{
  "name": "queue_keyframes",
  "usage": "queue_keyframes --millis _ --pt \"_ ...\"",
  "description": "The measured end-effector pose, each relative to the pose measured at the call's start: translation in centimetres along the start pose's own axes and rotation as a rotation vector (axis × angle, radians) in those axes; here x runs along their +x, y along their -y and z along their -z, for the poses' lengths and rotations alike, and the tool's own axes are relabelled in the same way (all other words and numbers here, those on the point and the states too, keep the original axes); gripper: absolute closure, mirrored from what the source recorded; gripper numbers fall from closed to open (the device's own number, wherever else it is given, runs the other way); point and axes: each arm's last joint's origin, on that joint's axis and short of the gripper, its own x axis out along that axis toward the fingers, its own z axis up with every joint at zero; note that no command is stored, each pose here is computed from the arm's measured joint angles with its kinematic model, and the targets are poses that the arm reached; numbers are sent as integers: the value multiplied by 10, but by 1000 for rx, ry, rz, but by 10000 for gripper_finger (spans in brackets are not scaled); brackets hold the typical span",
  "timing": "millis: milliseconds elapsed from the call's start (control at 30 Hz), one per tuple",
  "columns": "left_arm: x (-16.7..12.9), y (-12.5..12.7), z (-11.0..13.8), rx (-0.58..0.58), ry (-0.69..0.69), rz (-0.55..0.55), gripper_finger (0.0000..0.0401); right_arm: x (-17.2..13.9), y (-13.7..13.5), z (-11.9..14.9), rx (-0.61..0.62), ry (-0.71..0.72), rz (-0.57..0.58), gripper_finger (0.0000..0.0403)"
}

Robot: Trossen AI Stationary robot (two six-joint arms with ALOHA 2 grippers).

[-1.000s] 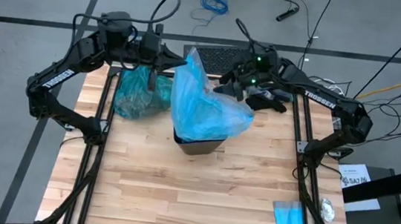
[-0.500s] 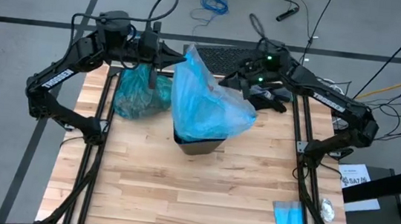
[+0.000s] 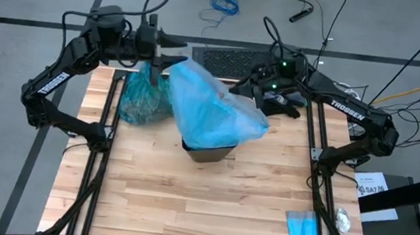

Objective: Place trash/remove bag and relplace
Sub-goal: Put the new blue trash bag in the black trash bin

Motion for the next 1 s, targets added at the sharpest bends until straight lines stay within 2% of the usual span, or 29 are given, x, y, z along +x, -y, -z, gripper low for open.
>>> queue_keyframes --millis 100,200,267,333,400,467,633,700,800,933,1000 --pt "-6 -3 -1 6 4 -43 207 1 -1 1 1 -6 -3 403" --pt "-15 -2 -5 19 25 -64 198 2 -2 1 -1 2 17 403" --pt "-20 1 -8 28 49 -21 201 1 -1 0 -3 12 18 403" --pt "-17 7 -6 14 33 79 213 0 0 -3 -4 31 18 403" --pt "1 17 4 -25 -37 186 233 0 -1 -4 -3 46 14 403" --pt "20 24 12 -15 -90 248 259 0 -1 -6 -7 62 8 403" --pt "82 49 36 166 -175 362 301 1 -1 -8 -2 79 3 403" --pt "98 57 44 250 -223 337 302 2 0 -9 -2 91 15 403" --pt "106 64 49 353 -261 313 291 1 -1 -9 0 96 15 403" --pt "111 66 52 390 -286 297 267 1 -1 -9 2 96 15 403" --pt "110 65 51 413 -304 244 253 1 -1 -10 4 102 12 403"
